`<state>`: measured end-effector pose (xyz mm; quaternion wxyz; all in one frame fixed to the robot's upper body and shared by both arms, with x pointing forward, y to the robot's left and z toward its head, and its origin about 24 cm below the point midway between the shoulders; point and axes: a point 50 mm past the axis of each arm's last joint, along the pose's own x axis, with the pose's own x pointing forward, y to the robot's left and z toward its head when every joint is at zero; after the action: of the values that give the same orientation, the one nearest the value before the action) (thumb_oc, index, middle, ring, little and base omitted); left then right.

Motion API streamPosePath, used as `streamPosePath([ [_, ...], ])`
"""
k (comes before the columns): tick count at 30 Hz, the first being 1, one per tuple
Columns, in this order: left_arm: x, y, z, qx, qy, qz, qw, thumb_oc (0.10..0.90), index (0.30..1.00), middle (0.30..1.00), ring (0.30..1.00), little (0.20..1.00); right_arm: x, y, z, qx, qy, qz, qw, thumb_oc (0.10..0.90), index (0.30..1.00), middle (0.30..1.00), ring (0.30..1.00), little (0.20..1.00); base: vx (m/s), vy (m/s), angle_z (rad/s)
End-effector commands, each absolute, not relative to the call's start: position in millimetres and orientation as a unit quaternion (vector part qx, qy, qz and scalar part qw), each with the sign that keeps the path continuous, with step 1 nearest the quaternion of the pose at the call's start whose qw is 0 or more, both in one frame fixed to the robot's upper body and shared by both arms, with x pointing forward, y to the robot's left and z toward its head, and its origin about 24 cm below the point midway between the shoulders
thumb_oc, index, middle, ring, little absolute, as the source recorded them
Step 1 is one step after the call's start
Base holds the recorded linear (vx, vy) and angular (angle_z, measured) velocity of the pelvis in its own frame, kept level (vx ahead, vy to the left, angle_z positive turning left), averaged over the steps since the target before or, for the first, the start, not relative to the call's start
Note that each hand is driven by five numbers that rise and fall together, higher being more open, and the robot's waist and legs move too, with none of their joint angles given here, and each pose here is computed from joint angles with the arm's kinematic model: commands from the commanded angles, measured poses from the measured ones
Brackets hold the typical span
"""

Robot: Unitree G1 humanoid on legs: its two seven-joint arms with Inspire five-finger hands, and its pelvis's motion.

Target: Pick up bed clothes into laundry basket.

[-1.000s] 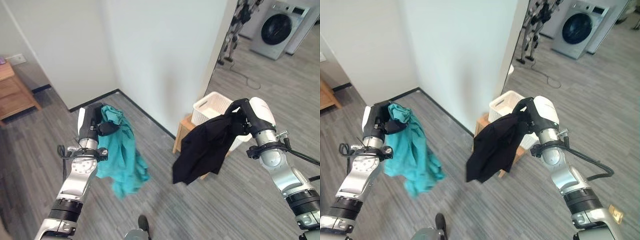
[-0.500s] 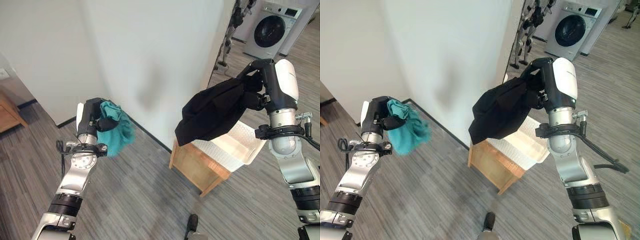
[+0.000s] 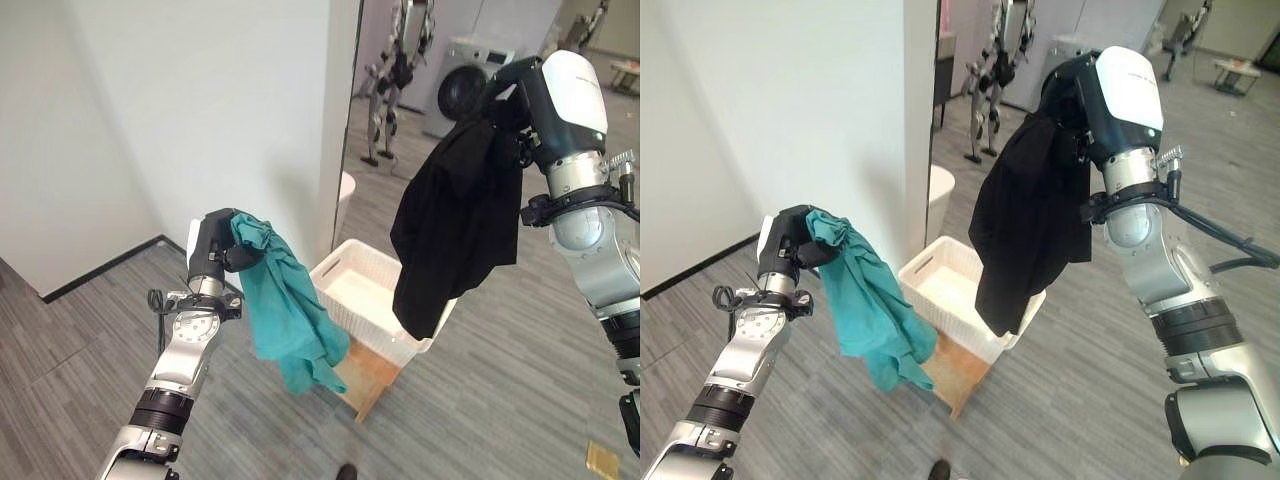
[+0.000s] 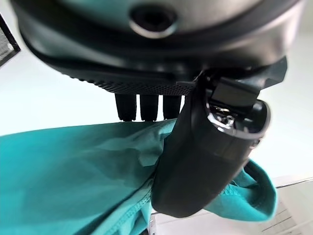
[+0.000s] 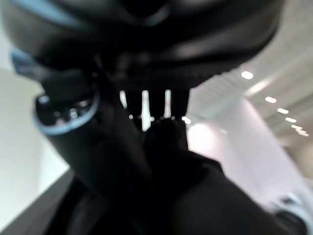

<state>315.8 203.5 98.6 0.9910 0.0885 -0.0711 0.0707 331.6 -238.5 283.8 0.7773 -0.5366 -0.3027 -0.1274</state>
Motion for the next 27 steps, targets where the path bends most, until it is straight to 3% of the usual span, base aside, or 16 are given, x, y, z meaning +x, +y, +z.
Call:
streamPosePath([
  [1, 311.6, 188.3, 167.0, 0.076, -0.247, 0.031, 0.966, 0.400, 0.300, 0.300, 0.300, 0.300, 314.2, -229.3, 334.3, -0.515, -0.392, -0.156, 0.746, 0.400, 0.300, 0.300, 0.300, 0.300, 0.15, -0.043, -0.11],
  [18, 298.9, 199.2, 133.5, 0.071, -0.181, 0.028, 0.980, 0.400, 0.300, 0.300, 0.300, 0.300, 330.0, -244.6, 259.1, -0.529, -0.272, -0.113, 0.796, 0.400, 0.300, 0.300, 0.300, 0.300, 0.18, 0.050, -0.19],
  [27, 300.6, 186.9, 116.8, 0.042, -0.152, 0.010, 0.987, 0.400, 0.300, 0.300, 0.300, 0.300, 324.6, -248.2, 210.1, -0.500, -0.219, -0.111, 0.830, 0.400, 0.300, 0.300, 0.300, 0.300, 0.06, -0.158, 0.59],
])
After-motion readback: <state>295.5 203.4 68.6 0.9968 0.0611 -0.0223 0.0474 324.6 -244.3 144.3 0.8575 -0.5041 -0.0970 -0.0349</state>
